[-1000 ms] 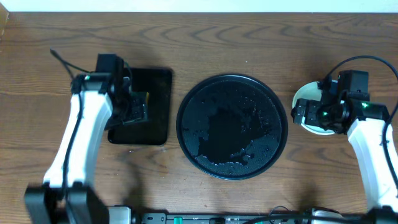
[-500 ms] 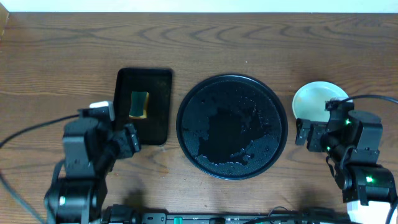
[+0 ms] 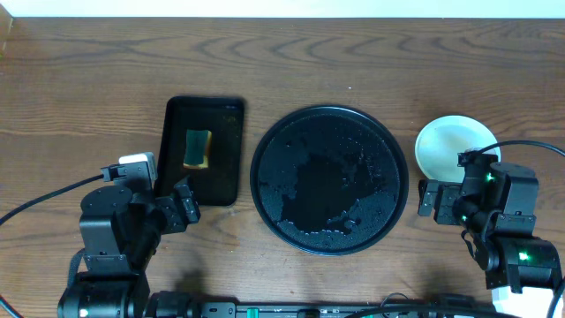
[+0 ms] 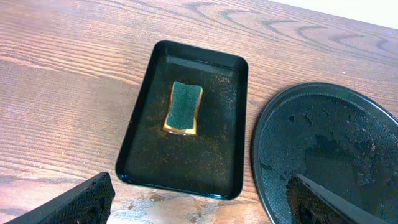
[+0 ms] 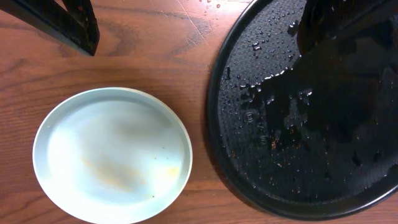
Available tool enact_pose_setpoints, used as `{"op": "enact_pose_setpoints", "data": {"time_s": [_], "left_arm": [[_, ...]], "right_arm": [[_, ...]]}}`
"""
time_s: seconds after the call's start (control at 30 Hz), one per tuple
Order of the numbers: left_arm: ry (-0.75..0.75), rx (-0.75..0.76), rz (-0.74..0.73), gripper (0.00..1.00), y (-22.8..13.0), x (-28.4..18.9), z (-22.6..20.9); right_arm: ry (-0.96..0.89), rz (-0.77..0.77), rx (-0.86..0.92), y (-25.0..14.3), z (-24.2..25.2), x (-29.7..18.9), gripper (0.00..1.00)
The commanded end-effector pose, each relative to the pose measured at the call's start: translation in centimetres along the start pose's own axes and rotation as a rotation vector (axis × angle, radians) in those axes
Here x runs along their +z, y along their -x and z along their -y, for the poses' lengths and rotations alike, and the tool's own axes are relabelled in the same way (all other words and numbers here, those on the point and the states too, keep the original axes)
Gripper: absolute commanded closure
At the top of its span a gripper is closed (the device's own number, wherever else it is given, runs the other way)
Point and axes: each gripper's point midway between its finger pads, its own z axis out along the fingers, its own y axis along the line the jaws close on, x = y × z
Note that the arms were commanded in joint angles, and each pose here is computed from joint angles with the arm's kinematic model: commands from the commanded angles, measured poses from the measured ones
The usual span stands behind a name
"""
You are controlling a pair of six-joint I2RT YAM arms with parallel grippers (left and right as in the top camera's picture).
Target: Clean dirty plates on tray and stack at the side
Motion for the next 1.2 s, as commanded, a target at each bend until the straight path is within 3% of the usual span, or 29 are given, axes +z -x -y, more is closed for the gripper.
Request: {"op": "enact_pose_setpoints", "data": {"time_s": [0.0, 0.67, 0.83, 1.17], "left_arm": [[-0.008, 0.008, -0.011, 0.10, -0.3, 0.2, 0.1], [-0.008, 0.008, -0.011, 0.10, -0.3, 0.2, 0.1], [-0.008, 0.008, -0.011, 0.10, -0.3, 0.2, 0.1], [-0.008, 0.008, -0.011, 0.10, -0.3, 0.2, 0.1]], "right_arm": [[-0.005, 0.000, -0.018, -0.1, 0.0, 0.0, 0.01], [-0.022, 0.061, -0.030, -1.1, 0.3, -0.7, 0.01], [0.049, 0.249, -0.056, -0.7, -0.8, -1.0, 0.01], [0.158, 0.830, -0.147, 2.8, -3.2, -3.1, 0.01]]}}
